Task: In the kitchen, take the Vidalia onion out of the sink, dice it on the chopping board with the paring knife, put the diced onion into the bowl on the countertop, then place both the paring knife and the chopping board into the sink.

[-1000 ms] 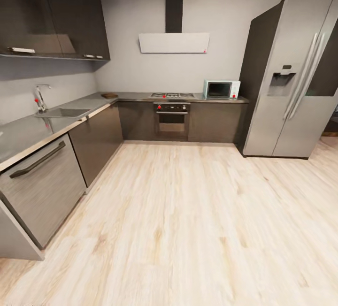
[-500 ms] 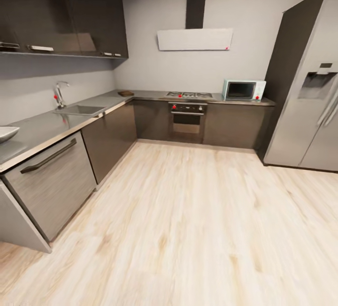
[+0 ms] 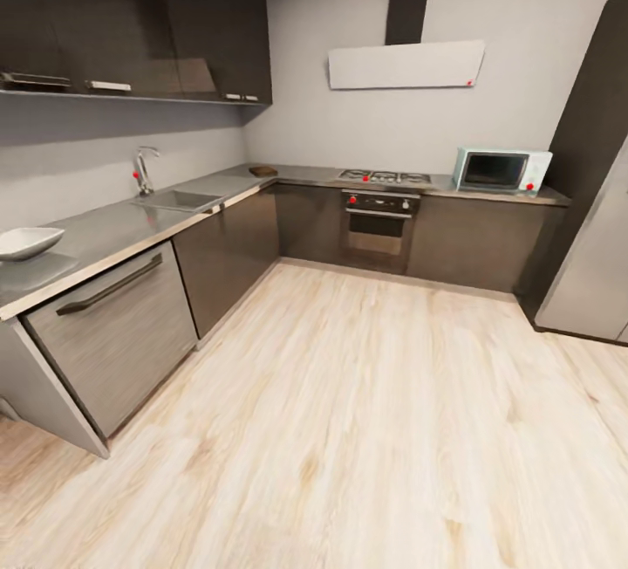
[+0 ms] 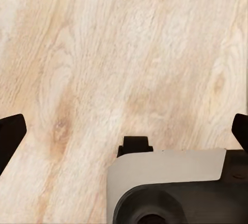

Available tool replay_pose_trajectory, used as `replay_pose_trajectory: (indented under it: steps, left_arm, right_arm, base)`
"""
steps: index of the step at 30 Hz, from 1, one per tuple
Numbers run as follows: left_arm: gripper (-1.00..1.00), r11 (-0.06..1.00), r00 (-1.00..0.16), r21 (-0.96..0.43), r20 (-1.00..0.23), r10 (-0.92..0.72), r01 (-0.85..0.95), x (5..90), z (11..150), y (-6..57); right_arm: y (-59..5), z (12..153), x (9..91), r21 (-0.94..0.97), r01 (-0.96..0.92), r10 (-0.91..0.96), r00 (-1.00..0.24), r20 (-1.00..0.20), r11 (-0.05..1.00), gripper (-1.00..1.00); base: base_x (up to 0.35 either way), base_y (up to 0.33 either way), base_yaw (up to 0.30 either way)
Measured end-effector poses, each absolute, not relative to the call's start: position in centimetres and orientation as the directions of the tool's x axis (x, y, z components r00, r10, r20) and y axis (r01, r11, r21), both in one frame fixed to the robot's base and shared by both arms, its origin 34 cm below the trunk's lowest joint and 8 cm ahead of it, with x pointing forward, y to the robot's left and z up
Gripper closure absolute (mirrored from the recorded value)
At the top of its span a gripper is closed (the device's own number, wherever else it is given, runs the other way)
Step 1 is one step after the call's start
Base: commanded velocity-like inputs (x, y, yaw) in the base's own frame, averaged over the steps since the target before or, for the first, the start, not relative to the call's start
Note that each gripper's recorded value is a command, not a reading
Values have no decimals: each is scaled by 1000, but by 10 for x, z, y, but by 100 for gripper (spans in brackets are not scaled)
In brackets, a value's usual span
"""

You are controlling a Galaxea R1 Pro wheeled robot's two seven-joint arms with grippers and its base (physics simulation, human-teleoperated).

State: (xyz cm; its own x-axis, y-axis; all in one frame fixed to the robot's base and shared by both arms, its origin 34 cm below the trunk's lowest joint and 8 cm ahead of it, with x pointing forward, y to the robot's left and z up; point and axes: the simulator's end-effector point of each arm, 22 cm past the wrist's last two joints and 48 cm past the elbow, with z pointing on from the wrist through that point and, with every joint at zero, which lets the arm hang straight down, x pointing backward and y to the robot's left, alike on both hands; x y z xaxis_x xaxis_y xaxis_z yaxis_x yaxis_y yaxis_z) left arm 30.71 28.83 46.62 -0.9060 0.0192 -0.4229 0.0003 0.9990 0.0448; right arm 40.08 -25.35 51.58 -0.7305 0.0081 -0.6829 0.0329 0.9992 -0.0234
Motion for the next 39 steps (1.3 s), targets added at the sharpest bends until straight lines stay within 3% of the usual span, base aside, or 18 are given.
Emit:
replay_pose_trajectory:
  steps: [16,39]
  left_arm:
    - [-100,999,-910,44,-414,19,1,304,465,288]
    - [-100,999,-911,46,-413,19,0,303,464,289]
  right_arm:
    - [-254,513,398,-24,33,8,-737,-676,999,-100]
    - [-254,513,398,-24,33,8,-737,-676,999,-100]
  base:
    - [246,-224,238]
    - [246,-220,9]
